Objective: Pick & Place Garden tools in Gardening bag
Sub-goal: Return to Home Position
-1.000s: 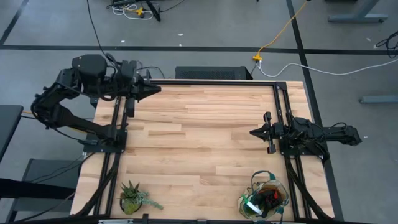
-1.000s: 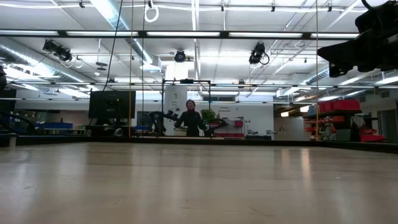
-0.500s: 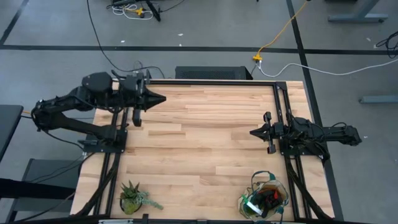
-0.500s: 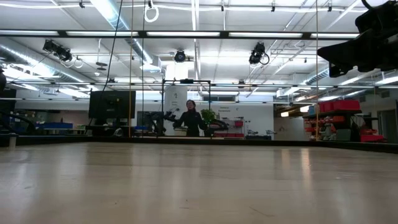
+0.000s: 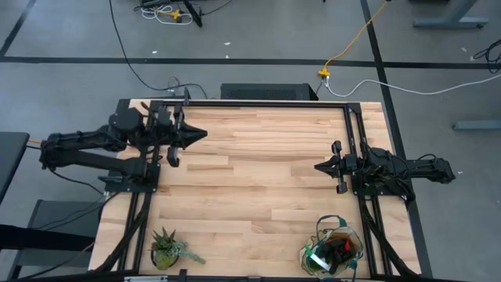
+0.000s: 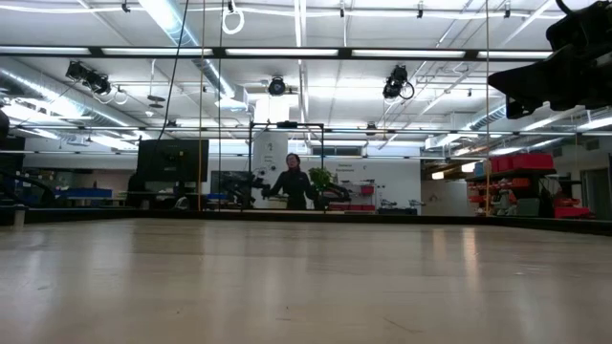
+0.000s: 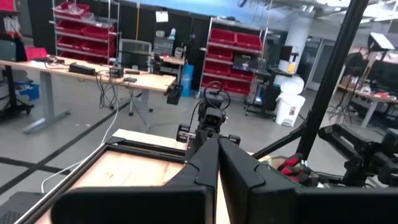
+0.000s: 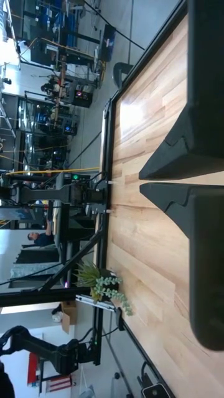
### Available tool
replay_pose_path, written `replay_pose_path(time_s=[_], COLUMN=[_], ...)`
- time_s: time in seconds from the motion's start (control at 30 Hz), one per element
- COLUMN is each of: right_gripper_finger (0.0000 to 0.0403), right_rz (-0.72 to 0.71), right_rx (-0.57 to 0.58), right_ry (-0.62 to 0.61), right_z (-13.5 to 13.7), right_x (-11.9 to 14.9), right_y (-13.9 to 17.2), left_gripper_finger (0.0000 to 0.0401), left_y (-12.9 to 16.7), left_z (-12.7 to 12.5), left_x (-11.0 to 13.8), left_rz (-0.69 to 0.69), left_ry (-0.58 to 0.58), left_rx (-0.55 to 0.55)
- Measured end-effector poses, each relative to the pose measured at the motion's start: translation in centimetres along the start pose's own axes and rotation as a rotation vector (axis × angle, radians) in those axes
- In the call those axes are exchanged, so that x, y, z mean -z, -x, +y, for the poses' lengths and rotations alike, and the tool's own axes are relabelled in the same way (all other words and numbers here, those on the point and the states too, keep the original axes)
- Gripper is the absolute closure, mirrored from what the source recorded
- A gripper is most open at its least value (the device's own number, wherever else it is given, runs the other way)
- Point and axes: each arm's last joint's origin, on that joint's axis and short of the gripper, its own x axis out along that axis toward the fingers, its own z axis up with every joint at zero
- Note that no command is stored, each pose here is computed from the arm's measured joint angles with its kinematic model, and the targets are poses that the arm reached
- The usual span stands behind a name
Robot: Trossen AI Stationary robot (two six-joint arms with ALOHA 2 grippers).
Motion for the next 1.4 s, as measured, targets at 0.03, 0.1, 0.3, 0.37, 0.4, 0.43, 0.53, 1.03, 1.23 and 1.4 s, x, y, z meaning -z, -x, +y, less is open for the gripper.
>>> replay_pose_path(time_s=[0.03,0.1,0.3,0.37,0.4,0.43,0.53,1.03,1.23,1.4], right_gripper_finger=[0.0382,0.0382,0.0382,0.0382,0.0382,0.0382,0.0382,0.0382,0.0382,0.0382], right_rz=[0.0,0.0,0.0,0.0,0.0,0.0,0.0,0.0,0.0,0.0], right_rx=[0.0,0.0,0.0,0.0,0.0,0.0,0.0,0.0,0.0,0.0], right_ry=[0.0,0.0,0.0,0.0,0.0,0.0,0.0,0.0,0.0,0.0], right_z=[0.0,0.0,0.0,0.0,0.0,0.0,0.0,0.0,0.0,0.0], right_x=[0.0,0.0,0.0,0.0,0.0,0.0,0.0,0.0,0.0,0.0], right_y=[0.0,0.0,0.0,0.0,0.0,0.0,0.0,0.0,0.0,0.0], left_gripper_finger=[0.038,0.038,0.038,0.038,0.038,0.038,0.038,0.038,0.038,0.038], left_y=[0.2,0.6,1.7,2.2,2.4,2.6,3.3,6.3,7.1,7.4], left_z=[0.1,0.2,0.7,0.8,0.9,0.9,1.1,2.1,2.4,2.6], left_x=[0.4,1.3,3.6,4.3,4.6,4.9,5.9,11.1,12.8,13.9], left_rz=[-0.01,-0.019,-0.064,-0.076,-0.086,-0.094,-0.113,-0.184,-0.248,-0.277], left_ry=[0.0,0.001,0.002,0.003,0.003,0.003,0.004,0.006,0.008,0.009], left_rx=[0.002,0.003,0.011,0.014,0.015,0.017,0.02,0.033,0.043,0.048])
